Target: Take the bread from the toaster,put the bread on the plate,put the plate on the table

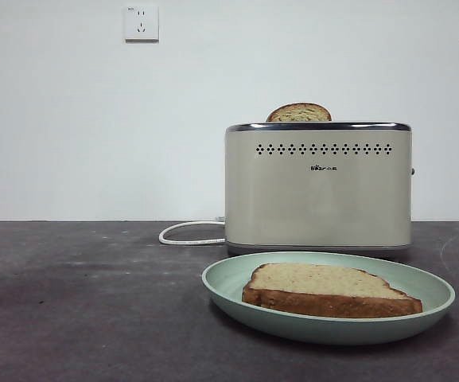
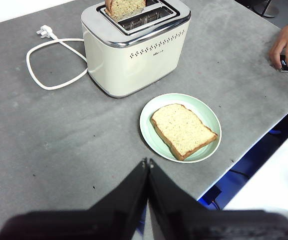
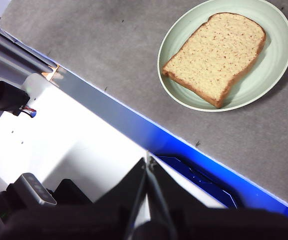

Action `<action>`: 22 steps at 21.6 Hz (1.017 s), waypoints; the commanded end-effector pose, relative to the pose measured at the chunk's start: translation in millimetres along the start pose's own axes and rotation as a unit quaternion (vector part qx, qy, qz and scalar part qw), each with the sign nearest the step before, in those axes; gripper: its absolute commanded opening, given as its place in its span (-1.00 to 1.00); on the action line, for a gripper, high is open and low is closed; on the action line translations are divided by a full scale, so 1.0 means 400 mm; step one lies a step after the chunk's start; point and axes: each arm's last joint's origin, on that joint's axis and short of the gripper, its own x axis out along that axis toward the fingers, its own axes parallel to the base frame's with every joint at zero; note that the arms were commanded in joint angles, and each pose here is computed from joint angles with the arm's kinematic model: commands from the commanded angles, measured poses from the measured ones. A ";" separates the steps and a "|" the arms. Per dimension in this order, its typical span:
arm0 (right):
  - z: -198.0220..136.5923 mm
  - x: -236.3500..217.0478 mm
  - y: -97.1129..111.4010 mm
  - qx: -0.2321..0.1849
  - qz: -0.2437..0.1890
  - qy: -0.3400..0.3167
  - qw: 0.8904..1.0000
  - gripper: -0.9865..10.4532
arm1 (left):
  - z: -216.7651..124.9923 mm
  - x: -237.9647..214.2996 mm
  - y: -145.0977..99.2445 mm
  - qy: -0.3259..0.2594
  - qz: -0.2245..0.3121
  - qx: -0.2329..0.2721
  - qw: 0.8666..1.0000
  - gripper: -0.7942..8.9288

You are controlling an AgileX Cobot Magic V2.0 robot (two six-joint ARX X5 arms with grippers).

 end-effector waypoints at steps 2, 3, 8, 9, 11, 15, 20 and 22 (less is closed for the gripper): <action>-0.001 0.003 -0.001 -0.003 0.000 0.002 1.000 -0.82 | -0.001 -0.001 0.000 -0.002 0.001 0.005 1.000 -0.85; -0.001 0.003 -0.001 -0.003 0.000 0.002 1.000 -0.82 | -0.001 -0.001 0.000 -0.001 0.002 0.005 1.000 -0.85; -0.001 0.003 -0.001 -0.003 0.000 0.002 1.000 -0.82 | 0.002 0.004 0.001 0.002 0.002 0.004 1.000 -0.85; -0.001 0.003 -0.001 -0.003 0.000 0.002 1.000 -0.82 | 0.002 0.004 0.001 0.002 0.002 0.004 1.000 -0.85; -0.001 0.003 -0.001 -0.003 0.000 0.002 1.000 -0.82 | 0.003 0.006 0.002 0.002 0.003 0.005 1.000 -0.85; -0.001 0.003 -0.001 -0.003 0.000 0.002 1.000 -0.82 | 0.021 0.005 0.006 -0.035 0.034 0.012 0.999 -0.85; -0.001 0.003 -0.001 -0.003 0.000 0.002 1.000 -0.82 | 0.073 -0.006 0.028 -0.143 0.123 0.065 0.980 -0.85; -0.001 0.003 -0.001 -0.003 0.000 0.002 1.000 -0.82 | 0.088 -0.016 0.042 -0.195 0.153 0.086 0.965 -0.85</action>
